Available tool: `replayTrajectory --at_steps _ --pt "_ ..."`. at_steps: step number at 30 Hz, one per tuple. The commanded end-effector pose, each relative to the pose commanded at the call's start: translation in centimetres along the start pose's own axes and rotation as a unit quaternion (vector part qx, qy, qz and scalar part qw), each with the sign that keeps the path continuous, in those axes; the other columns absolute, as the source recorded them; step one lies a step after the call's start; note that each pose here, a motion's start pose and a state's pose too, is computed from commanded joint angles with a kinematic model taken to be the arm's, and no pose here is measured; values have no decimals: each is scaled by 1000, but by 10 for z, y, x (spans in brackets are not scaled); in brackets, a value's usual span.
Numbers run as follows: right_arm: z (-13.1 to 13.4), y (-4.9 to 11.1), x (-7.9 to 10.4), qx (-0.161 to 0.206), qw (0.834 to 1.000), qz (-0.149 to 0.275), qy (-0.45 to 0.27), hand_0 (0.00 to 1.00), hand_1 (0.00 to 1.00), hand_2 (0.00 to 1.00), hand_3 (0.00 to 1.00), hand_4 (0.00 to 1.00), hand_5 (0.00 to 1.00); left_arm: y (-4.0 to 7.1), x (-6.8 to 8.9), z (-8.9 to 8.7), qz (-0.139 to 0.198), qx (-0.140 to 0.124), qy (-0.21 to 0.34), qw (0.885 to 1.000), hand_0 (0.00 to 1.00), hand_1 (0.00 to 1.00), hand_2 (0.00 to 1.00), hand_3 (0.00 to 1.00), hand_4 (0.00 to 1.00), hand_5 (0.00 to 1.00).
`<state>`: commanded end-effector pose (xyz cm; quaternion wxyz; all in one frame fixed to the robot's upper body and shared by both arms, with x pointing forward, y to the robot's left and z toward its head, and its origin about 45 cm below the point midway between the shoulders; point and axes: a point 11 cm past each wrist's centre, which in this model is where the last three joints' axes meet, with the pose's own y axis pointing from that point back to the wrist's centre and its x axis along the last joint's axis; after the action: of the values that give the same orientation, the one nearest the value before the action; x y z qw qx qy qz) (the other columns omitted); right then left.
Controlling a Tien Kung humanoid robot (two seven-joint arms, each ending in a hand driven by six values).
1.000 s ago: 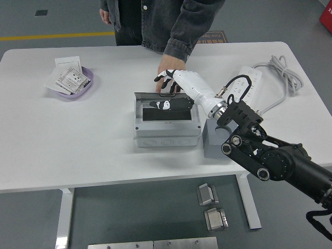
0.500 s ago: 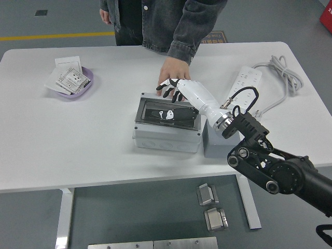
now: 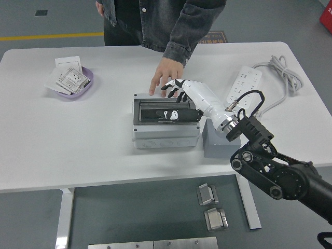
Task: Pick up the cylinder from the cube,place it in the box,flap close box
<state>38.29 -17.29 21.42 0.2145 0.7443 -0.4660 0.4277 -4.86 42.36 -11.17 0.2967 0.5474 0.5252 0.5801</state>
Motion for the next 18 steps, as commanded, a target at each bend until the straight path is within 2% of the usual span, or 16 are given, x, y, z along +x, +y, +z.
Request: replayTrajectory --at_steps 11,18 --pt "23 37 26 -43 995 77 -38 374 411 553 692 926 538 0 -2 0 -1 0 0 1000 620 613 557 592 672 262" --pt "41 67 44 -77 982 142 -97 383 411 554 694 930 548 0 0 1 0 -2 -2 1000 620 612 557 592 673 261"
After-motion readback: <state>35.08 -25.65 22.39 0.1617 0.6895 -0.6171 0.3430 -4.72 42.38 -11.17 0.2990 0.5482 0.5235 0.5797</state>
